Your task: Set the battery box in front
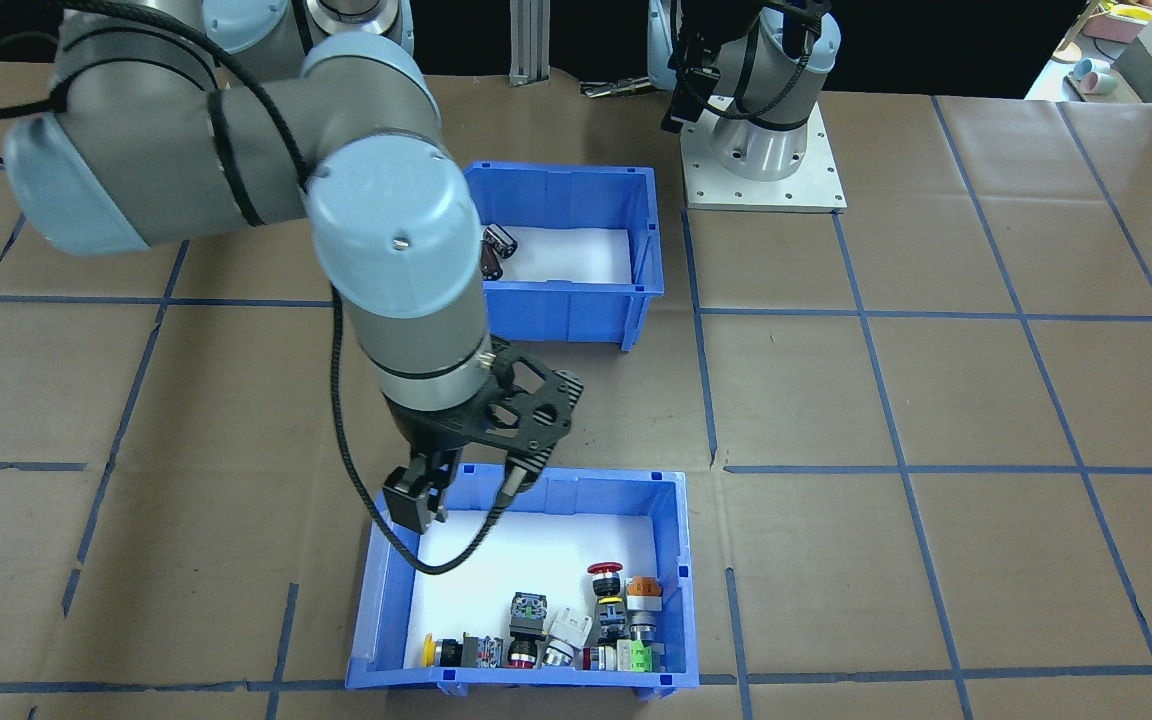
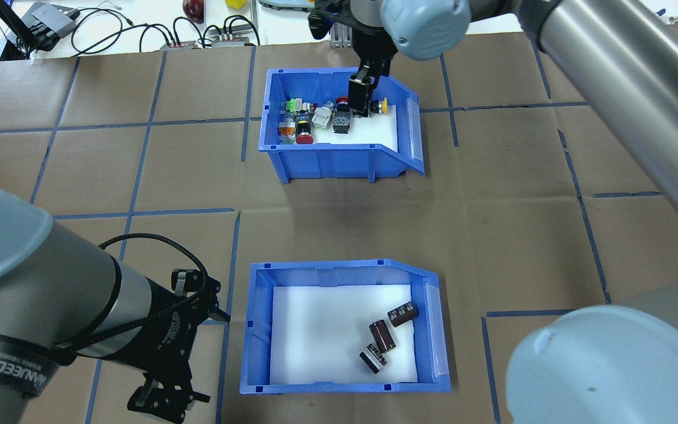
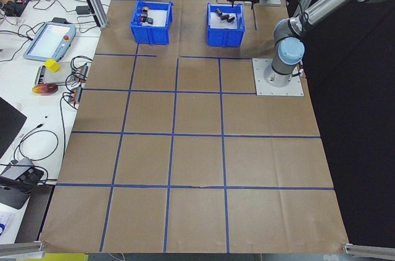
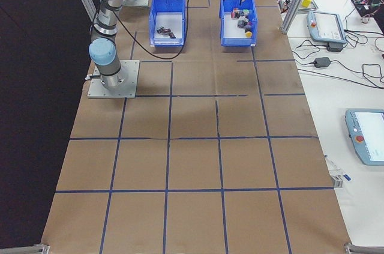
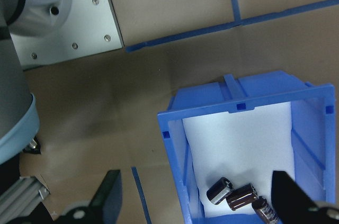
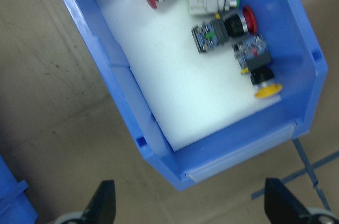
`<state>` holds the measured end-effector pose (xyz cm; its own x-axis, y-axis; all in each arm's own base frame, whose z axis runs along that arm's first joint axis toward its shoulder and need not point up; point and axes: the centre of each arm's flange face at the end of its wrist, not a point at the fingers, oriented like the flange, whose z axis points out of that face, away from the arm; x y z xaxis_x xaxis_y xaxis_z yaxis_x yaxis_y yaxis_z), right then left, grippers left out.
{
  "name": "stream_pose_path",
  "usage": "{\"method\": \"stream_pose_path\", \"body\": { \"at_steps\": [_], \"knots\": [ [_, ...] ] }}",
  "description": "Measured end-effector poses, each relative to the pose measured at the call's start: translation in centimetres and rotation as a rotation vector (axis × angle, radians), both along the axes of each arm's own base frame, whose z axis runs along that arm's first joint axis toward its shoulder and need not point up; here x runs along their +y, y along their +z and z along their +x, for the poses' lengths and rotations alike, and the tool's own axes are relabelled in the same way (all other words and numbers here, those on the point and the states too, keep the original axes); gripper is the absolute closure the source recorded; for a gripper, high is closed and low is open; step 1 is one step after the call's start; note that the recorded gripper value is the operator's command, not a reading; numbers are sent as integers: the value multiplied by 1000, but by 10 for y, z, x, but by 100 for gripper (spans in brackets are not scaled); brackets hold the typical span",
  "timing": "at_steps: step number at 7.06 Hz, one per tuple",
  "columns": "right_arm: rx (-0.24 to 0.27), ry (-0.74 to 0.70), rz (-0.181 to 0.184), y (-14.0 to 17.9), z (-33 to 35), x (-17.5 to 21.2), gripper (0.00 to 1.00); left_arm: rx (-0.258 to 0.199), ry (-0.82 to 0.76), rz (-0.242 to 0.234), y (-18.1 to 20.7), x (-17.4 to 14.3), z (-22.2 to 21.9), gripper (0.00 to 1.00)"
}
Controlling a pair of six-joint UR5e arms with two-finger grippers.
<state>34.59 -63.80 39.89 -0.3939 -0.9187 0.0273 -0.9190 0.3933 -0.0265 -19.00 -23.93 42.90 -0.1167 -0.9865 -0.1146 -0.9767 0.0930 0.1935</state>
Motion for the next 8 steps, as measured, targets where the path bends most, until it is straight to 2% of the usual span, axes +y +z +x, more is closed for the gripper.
{"method": "stream_pose_path", "body": {
  "at_steps": [2, 4, 6, 7, 8],
  "knots": [
    [17, 177, 32, -18, 51, 10, 0, -14, 48, 35, -17, 10, -29, 2],
    [27, 345, 61, -39, 76, 21, 0, -29, 86, 27, -47, 19, -62, 2],
    [39, 406, 95, -73, 94, 31, 0, -44, 99, 12, -73, 29, -81, 1],
    [55, 413, 92, -95, 94, 33, 0, -60, 102, -7, -85, 35, -85, 1],
    [70, 411, 73, -115, 89, 34, 0, -60, 111, -43, -99, 41, -87, 1]
  ]
}}
